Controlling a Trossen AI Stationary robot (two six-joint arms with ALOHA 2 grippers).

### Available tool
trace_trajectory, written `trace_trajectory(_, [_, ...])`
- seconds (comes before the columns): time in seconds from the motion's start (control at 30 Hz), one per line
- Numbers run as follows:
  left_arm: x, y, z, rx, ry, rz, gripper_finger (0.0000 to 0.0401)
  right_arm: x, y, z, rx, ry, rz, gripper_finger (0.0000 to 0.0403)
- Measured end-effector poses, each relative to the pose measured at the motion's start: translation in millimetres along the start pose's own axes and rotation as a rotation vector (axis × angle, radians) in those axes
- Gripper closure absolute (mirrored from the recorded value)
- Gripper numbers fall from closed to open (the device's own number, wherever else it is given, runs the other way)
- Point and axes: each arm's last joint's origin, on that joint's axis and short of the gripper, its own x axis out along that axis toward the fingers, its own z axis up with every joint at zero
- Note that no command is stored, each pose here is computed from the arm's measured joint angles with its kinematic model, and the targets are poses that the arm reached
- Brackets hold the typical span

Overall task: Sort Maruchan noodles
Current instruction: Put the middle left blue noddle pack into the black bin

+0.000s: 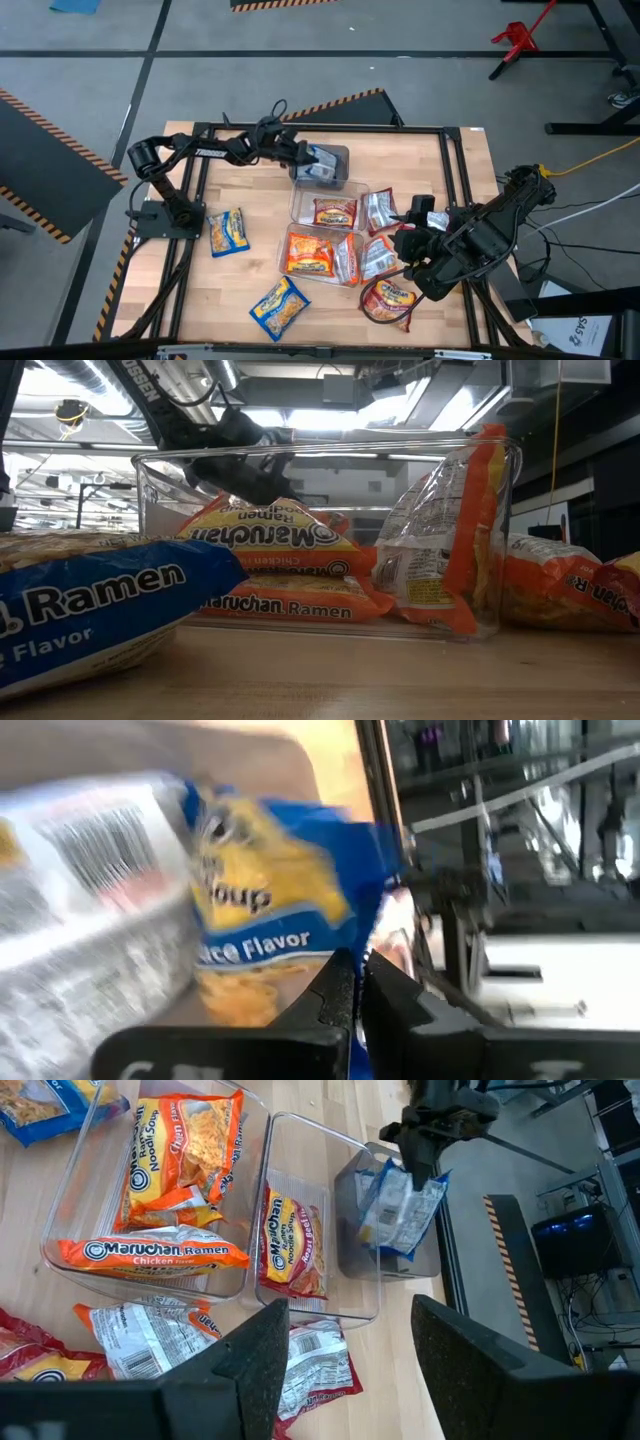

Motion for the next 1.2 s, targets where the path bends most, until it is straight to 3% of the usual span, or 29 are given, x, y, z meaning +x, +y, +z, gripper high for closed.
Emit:
trace_trajectory(0.33, [-5, 6, 8, 0.081, -0.057, 0.047, 0.0360, 0, 0, -1, 0.015, 0.023, 0.022, 0.0205])
trace_trajectory(0.67, [-26, 16, 21, 0.058, 0.003, 0.086, 0.0321, 0, 1, -2, 0.016, 0.037, 0.040, 0.0205])
trace_trajectory(0.93, [-54, 7, 21, 0.105, -0.108, 0.276, 0.0339, 0, 0, -2, 0.017, 0.029, 0.028, 0.0205])
trace_trajectory(1.2, [-34, -4, -5, 0.208, -0.174, 0.395, 0.0394, 0, -1, -1, 0.015, 0.004, -0.014, 0.0205])
